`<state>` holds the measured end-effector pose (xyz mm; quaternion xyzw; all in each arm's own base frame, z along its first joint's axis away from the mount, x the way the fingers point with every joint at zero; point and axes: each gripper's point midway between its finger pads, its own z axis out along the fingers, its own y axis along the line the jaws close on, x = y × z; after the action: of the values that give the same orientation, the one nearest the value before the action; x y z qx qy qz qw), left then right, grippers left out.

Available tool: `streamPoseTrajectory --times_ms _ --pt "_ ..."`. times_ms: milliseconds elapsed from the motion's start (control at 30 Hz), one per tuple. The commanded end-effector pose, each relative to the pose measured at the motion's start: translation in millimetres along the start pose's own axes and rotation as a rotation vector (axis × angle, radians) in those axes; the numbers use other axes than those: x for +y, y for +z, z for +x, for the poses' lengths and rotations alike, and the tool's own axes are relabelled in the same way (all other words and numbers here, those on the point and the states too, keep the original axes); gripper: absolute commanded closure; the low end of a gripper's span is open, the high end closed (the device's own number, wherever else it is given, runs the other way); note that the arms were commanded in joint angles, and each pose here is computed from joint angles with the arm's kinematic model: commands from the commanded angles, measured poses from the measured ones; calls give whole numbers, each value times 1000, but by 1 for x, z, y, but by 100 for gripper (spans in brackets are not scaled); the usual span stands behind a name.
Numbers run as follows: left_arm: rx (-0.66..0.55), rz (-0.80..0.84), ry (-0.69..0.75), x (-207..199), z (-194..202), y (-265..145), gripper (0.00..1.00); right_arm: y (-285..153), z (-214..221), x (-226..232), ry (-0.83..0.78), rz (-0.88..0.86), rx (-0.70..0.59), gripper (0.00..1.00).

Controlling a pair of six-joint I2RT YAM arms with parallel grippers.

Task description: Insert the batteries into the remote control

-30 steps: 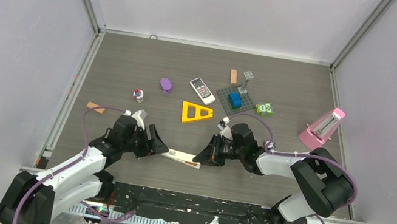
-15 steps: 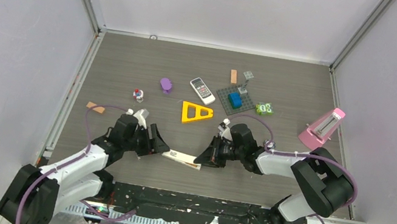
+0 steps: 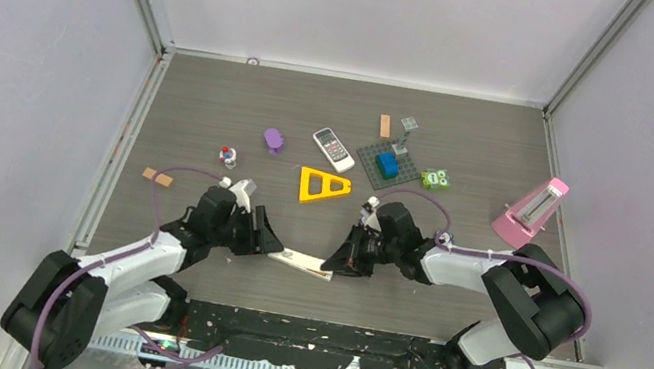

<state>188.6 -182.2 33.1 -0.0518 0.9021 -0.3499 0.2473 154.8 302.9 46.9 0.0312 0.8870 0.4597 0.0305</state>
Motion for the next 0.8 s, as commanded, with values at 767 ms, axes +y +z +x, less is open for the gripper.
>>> streamPoseTrajectory --times_ms 767 --pt "176 -154 94 29 41 6 51 -9 16 -56 206 302 -14 91"
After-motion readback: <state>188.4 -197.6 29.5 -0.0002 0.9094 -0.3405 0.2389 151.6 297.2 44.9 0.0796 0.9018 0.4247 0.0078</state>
